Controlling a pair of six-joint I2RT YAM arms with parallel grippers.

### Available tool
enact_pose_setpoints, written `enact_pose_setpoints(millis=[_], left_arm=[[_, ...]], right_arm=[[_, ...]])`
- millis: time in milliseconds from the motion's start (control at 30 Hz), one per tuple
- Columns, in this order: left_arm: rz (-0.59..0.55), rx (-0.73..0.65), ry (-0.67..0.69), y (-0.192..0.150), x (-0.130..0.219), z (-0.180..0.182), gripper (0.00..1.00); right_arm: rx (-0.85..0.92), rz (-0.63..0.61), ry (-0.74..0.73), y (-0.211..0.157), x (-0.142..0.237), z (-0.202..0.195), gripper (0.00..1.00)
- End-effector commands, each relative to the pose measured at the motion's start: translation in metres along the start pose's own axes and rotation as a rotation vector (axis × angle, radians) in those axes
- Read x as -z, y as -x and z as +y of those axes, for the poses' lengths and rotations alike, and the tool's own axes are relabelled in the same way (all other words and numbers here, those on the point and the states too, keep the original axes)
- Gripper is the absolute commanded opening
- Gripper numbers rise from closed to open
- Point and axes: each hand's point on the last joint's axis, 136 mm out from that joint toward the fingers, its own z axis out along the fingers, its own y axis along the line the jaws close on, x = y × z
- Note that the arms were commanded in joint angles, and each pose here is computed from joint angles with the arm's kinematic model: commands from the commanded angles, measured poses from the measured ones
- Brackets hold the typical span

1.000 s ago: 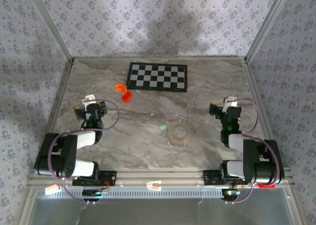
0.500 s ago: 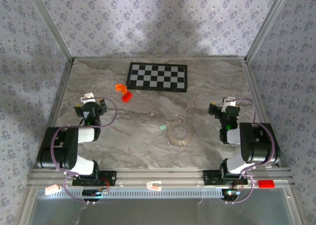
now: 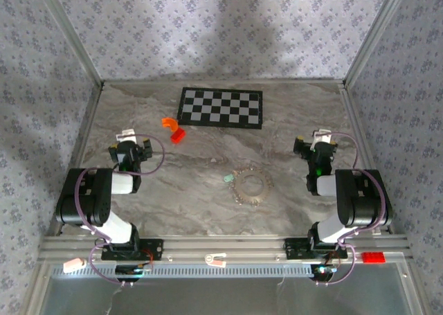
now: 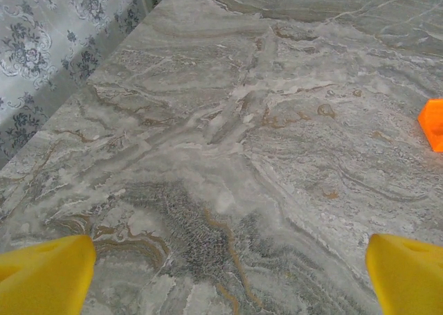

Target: Put the keys on the keyring

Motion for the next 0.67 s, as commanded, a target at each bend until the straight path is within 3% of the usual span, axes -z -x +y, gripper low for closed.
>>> enact_pose_setpoints(millis=[0, 633], left_arm=[[-0.038, 0.016, -0.017, 0.0128, -0.0009, -0.0024, 1.0], [-0.039, 0.016, -0.018, 0.0131, -0.0009, -0.0027, 1.0]], right_arm=[[0.038, 0.016, -0.015, 0.0004, -0.0045, 0.0021, 1.0], [0.039, 0.021, -0.006, -0.0008, -0.0048, 0.0035, 1.0]])
